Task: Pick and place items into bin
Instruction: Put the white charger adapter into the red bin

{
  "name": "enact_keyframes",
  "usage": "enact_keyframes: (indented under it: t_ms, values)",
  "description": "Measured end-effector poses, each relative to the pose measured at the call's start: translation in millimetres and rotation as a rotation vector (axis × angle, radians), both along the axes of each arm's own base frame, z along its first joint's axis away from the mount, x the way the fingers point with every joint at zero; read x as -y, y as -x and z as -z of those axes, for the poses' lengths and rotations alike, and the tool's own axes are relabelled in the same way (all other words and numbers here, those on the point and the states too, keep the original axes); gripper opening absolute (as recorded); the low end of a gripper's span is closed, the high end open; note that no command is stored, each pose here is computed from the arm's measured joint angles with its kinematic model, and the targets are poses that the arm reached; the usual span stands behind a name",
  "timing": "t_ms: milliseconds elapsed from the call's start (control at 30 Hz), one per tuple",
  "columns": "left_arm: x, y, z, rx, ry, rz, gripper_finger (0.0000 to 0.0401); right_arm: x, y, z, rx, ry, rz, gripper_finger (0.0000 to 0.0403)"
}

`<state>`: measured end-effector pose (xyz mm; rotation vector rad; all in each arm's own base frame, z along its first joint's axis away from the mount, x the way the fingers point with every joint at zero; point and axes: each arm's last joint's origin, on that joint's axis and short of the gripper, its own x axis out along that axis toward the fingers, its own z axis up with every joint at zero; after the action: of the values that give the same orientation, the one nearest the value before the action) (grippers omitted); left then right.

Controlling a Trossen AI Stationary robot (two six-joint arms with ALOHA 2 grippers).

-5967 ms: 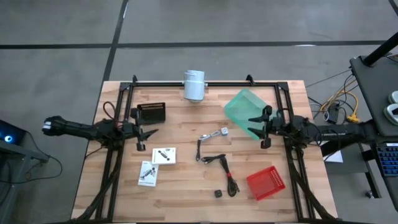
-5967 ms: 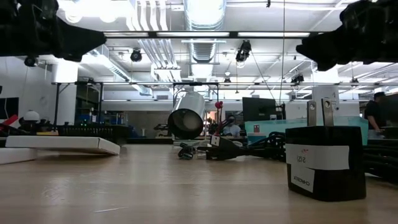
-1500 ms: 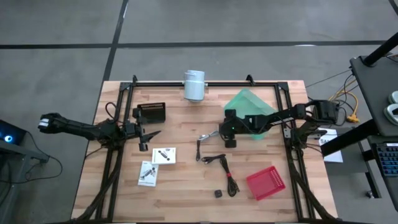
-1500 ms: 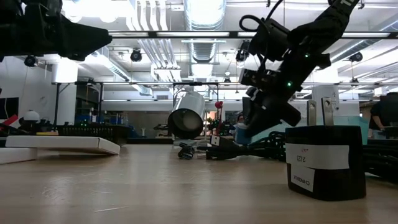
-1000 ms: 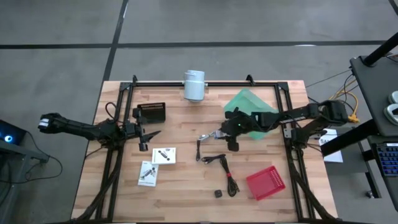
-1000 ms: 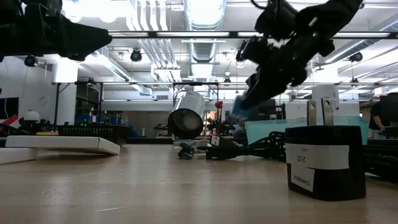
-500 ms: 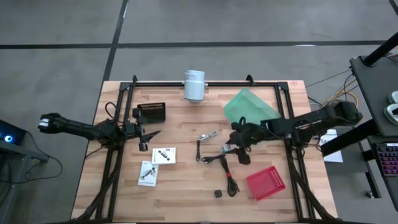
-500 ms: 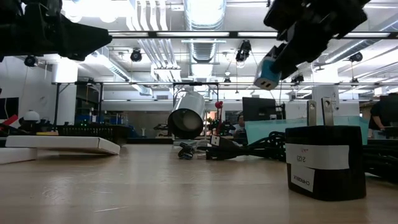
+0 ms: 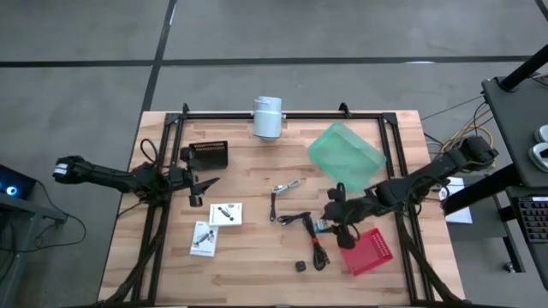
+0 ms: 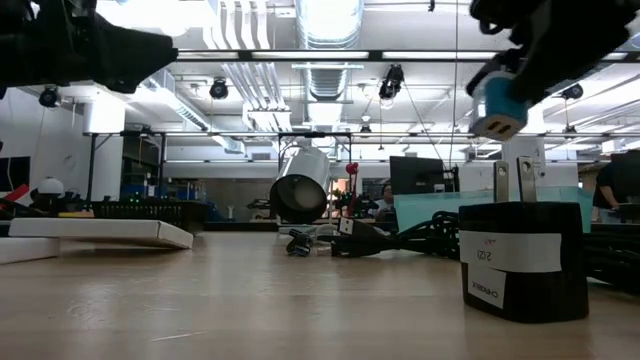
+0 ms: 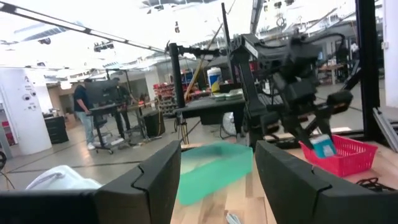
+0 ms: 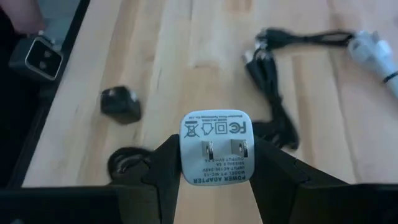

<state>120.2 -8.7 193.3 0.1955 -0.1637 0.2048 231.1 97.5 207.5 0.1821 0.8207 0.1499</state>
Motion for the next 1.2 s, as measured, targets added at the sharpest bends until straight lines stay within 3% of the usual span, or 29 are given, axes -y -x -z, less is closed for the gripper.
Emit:
enact_keyframes:
  t_ms: [233, 533, 800, 1200]
  values:
    - [-0.1, 0.8, -1.1, 0.011, 0.002, 0.0, 0.0192, -24.3, 12.8, 0.8, -0.036, -0.064, -0.032, 0.0146]
    - [-0.1, 0.5, -0.6, 0.007, 0.002, 0.0, 0.0192, -44.2, 37.2, 8.4, -0.205, -0.132, 0.025, 0.0146]
    - [0.2, -1.4, 1.9, -0.017, -0.001, 0.0, 0.0192, -54.1, 56.3, -2.3, -0.227, -0.215, 0.036, 0.0146]
    - [0.2, -1.3, 1.7, -0.014, 0.0, 0.0, 0.0192, -53.2, 70.1, 4.5, -0.331, -0.16, 0.109, 0.0146]
